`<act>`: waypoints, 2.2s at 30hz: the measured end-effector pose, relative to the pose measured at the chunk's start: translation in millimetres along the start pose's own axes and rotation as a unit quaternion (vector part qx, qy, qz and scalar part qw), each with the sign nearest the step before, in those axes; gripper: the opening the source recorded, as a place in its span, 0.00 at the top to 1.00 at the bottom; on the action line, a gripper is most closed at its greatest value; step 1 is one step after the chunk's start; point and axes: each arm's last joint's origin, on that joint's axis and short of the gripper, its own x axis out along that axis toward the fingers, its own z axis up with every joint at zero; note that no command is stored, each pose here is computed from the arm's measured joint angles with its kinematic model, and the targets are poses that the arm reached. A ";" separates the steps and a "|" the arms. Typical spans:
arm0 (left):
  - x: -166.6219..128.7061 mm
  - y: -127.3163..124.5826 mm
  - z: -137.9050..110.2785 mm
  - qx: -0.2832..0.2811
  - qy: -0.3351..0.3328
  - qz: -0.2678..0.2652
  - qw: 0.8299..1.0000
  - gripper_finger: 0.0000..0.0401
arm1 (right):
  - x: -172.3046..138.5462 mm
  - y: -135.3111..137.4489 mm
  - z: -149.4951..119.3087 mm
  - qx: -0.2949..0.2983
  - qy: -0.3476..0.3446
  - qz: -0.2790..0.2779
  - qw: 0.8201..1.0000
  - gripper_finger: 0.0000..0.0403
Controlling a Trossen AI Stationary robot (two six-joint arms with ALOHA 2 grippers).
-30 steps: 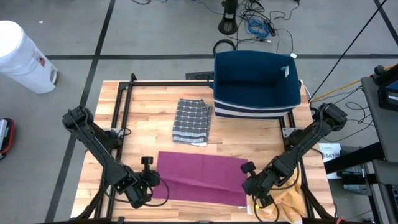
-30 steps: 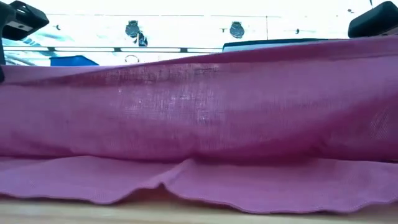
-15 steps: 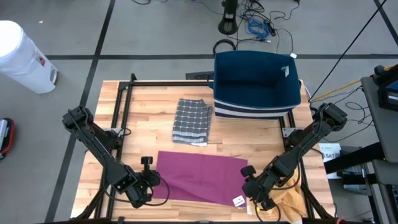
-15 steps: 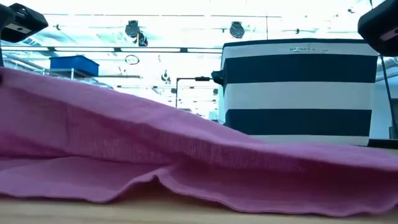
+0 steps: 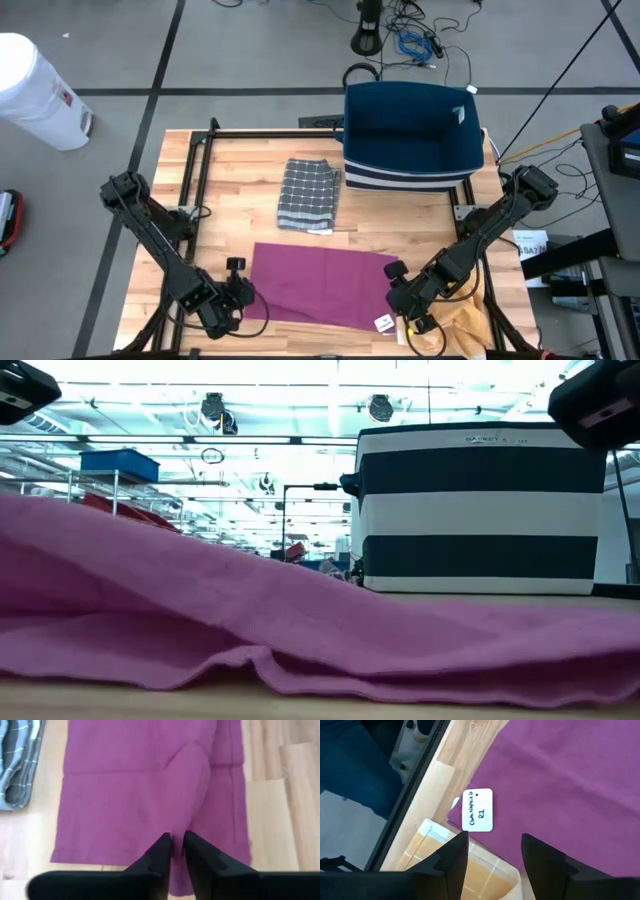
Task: Fold towel
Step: Fold the pink towel
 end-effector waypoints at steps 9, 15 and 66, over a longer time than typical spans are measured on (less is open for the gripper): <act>-5.1 -10.6 -4.8 -0.004 -0.014 -0.022 1.000 0.70 | -0.2 -12.1 2.0 -0.004 0.003 -0.025 1.000 0.58; -5.4 -7.3 -7.0 -0.002 -0.021 0.010 1.000 0.68 | -0.7 -21.9 -0.6 0.003 0.022 -0.059 0.998 0.58; 33.9 -23.2 -16.5 -0.206 0.023 0.036 0.978 0.68 | 24.9 -149.4 43.3 -0.043 -0.119 -0.007 0.992 0.58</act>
